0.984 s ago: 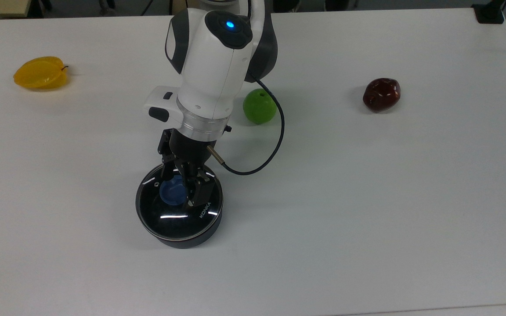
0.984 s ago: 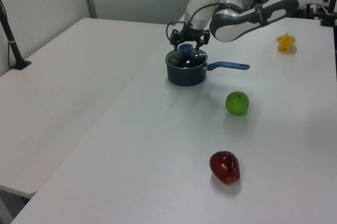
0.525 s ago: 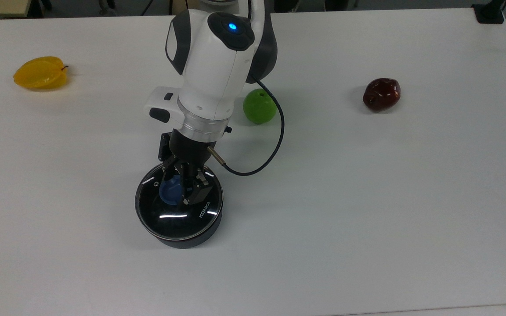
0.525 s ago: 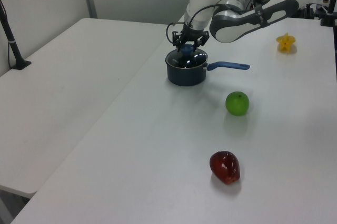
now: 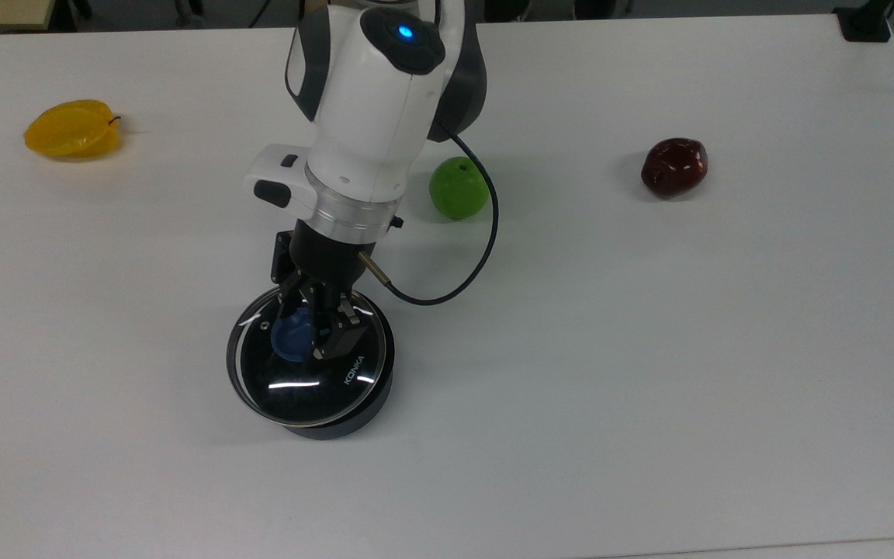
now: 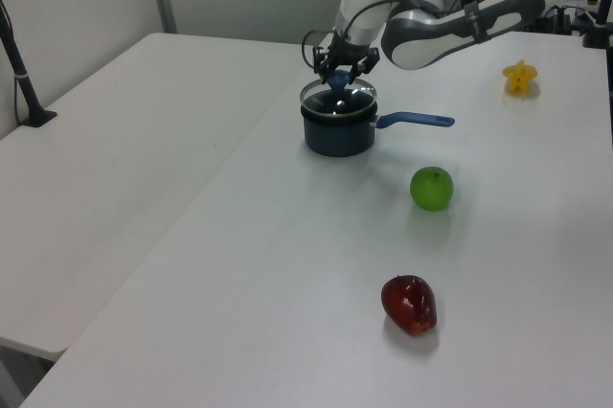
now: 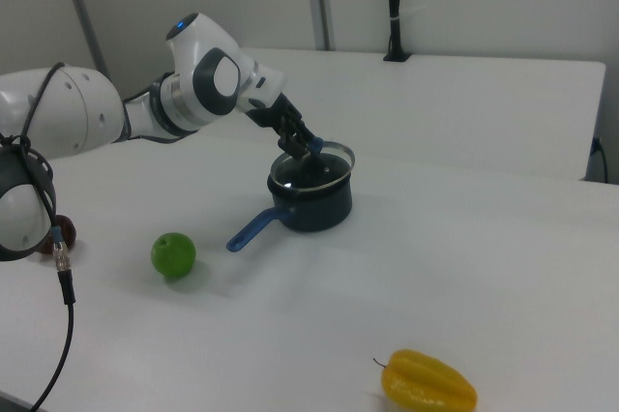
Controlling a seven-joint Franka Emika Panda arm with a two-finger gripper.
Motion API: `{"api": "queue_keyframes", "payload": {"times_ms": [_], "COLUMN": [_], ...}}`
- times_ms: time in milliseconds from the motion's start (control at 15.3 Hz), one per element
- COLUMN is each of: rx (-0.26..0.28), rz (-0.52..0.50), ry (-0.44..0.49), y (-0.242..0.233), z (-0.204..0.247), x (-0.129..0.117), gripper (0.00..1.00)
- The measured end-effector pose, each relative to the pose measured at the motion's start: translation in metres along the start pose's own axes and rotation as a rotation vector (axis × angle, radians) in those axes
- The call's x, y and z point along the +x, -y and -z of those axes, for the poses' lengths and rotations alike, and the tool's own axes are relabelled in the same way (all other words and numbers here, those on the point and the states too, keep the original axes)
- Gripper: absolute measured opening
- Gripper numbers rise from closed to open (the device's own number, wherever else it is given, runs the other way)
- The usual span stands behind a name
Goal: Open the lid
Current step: 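Lift the glass lid off the saucepan and carry it aside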
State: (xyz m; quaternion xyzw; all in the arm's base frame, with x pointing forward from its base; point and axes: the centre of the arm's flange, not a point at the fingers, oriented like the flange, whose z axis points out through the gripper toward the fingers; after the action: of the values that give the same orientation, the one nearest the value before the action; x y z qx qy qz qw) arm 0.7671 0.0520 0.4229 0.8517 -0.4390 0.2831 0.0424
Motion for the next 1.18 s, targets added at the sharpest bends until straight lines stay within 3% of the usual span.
{"api": "queue_keyframes", "payload": {"times_ms": [328, 525, 1049, 1180], "rx": [0.024, 0.007, -0.100, -0.091], "rz": [-0.031, -0.046, -0.064, -0.070], "ry": [-0.030, -0.045, 0.017, 0.008], "y": [-0.009, -0.032, -0.136, -0.158], "z": [0.026, 0.024, -0.031, -0.044], "x": [0.033, 0.064, 0.139, 0.150], "gripper": [0.61, 0.61, 0.61, 0.61]}}
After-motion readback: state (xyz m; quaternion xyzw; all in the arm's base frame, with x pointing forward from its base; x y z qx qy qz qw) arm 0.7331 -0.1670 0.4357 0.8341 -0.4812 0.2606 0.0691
